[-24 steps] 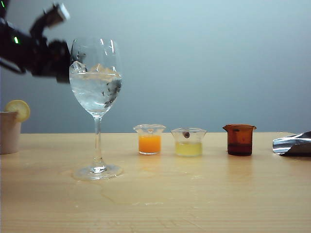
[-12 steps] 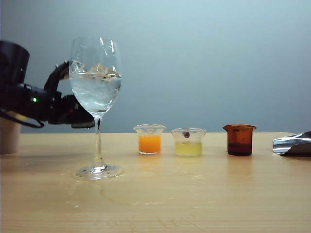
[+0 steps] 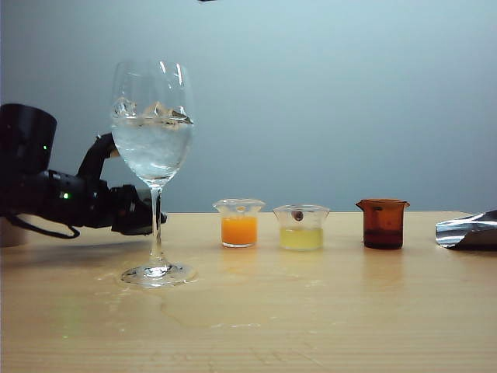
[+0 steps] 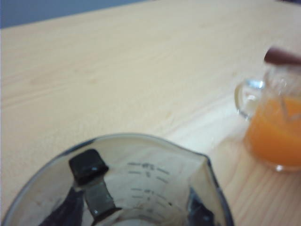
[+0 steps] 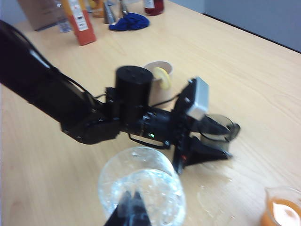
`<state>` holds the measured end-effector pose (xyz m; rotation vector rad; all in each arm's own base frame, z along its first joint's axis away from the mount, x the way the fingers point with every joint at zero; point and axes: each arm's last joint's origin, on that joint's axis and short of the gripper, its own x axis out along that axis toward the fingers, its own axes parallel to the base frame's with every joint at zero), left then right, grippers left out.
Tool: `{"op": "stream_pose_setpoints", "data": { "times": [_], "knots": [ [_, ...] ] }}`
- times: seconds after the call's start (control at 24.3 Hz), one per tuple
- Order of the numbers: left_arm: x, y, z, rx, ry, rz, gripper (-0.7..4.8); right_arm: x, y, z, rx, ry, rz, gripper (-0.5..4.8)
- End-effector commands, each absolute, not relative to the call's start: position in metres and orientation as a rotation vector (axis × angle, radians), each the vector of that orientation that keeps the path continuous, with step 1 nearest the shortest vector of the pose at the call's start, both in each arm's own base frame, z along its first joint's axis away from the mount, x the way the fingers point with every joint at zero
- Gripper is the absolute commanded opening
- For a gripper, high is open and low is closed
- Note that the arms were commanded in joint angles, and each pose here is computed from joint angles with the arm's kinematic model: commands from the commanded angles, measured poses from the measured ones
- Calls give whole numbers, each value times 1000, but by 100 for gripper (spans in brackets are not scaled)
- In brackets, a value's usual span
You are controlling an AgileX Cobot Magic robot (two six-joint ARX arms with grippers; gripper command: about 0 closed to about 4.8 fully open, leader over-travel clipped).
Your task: Pick up the first measuring cup from the left, pour the coconut rum inside into the goblet, and finally put the measuring cup back in its original place.
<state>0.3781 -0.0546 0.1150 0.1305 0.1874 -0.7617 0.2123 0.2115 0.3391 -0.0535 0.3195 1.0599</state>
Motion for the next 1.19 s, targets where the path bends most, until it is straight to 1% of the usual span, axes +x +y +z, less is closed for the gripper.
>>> {"op": "stream_pose_setpoints", "data": {
  "times": [0.04, 0.16, 0.45, 0.58, 0.62, 0.66, 0.78, 0.86, 0.9, 1.19],
  "knots": [
    [381, -57, 114, 167, 130, -761, 74, 214, 212, 342, -42, 298, 1109, -5],
    [381, -61, 104, 167, 131, -773, 75, 216, 212, 340, -43, 305, 1105, -5],
    [381, -61, 94, 156, 158, -775, 81, 216, 212, 339, -43, 313, 1112, -5],
    [381, -61, 95, 157, 152, -775, 103, 216, 212, 339, -43, 313, 1111, -5],
    [381, -61, 95, 158, 150, -774, 133, 216, 212, 339, -43, 313, 1111, -5],
    [381, -61, 95, 152, 153, -773, 230, 216, 212, 339, -43, 313, 1111, -5],
    [381, -61, 95, 143, 157, -773, 392, 216, 212, 339, -43, 314, 1112, -5],
    [381, -61, 96, 121, 164, -770, 457, 216, 212, 339, -43, 313, 1110, -5],
    [381, -61, 96, 105, 170, -768, 479, 216, 212, 339, -42, 313, 1109, -5],
    [380, -61, 108, 67, 170, -781, 479, 217, 210, 340, -41, 311, 1105, -5]
  ]
}}
